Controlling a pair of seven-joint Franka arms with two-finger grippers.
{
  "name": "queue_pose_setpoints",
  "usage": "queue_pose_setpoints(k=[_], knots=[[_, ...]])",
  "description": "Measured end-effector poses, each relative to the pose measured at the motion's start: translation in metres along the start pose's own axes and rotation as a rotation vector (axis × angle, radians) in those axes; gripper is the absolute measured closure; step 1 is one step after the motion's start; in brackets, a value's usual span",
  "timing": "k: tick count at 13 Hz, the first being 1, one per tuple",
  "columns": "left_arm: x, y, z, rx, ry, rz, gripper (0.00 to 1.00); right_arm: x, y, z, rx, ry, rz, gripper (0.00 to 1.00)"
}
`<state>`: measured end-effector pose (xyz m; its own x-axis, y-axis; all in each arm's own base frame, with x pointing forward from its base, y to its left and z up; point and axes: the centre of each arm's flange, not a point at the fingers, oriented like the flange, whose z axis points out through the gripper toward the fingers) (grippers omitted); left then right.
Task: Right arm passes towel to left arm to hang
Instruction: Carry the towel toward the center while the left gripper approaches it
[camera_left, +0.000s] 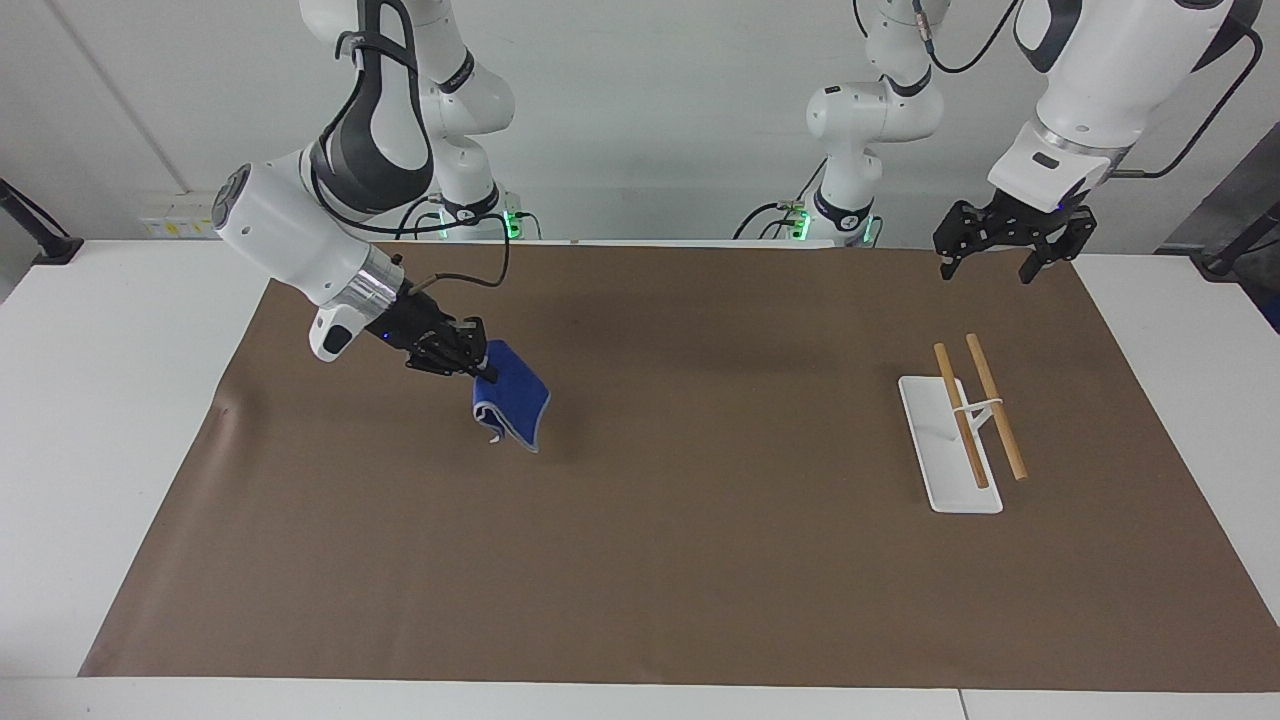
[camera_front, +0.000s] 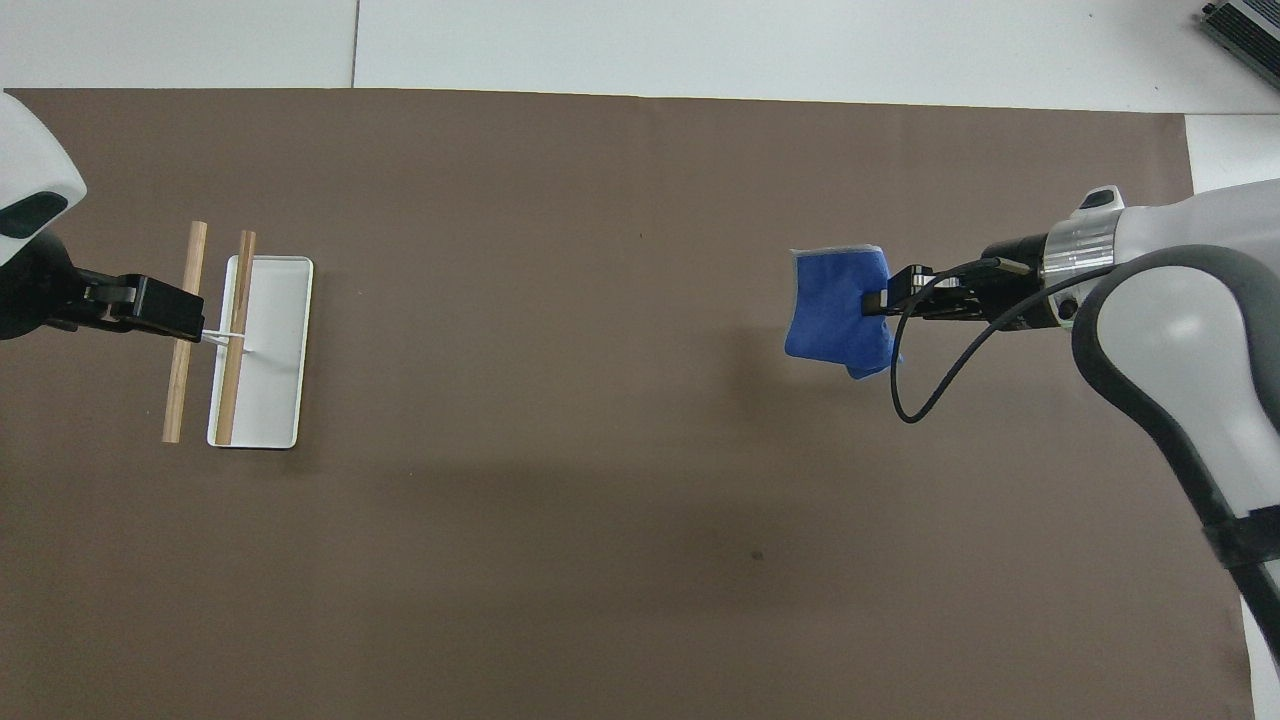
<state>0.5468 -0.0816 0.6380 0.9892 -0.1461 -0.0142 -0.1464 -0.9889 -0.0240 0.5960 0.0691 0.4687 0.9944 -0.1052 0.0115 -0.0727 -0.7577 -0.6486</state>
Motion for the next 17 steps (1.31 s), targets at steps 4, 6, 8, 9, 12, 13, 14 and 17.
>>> queue_pose_setpoints(k=[4, 6, 8, 9, 12, 13, 14, 17], knots=[[0.000, 0.000, 0.000, 0.000, 0.000, 0.000, 0.00, -0.001, -0.021, 0.000, 0.244, 0.000, 0.091, 0.95], [0.000, 0.000, 0.000, 0.000, 0.000, 0.001, 0.00, -0.002, -0.036, 0.003, 0.376, -0.001, 0.133, 0.95], [0.000, 0.009, 0.000, 0.000, 0.000, 0.022, 0.00, -0.008, -0.056, 0.013, 0.502, -0.009, 0.178, 0.95], [-0.001, 0.016, 0.000, 0.000, -0.006, 0.036, 0.00, -0.012, -0.063, 0.018, 0.560, -0.016, 0.204, 0.95], [-0.006, 0.039, 0.003, 0.003, -0.022, 0.078, 0.00, -0.021, -0.070, 0.021, 0.685, -0.014, 0.272, 0.95], [-0.007, 0.046, 0.004, 0.003, -0.013, 0.090, 0.00, -0.024, -0.072, 0.021, 0.724, -0.013, 0.297, 0.95], [-0.006, 0.054, 0.003, -0.003, 0.015, 0.102, 0.00, -0.026, -0.073, 0.022, 0.771, -0.013, 0.332, 0.95], [0.003, 0.081, 0.000, -0.116, 0.113, -0.009, 0.00, -0.037, -0.083, 0.036, 0.852, -0.033, 0.397, 0.95]])
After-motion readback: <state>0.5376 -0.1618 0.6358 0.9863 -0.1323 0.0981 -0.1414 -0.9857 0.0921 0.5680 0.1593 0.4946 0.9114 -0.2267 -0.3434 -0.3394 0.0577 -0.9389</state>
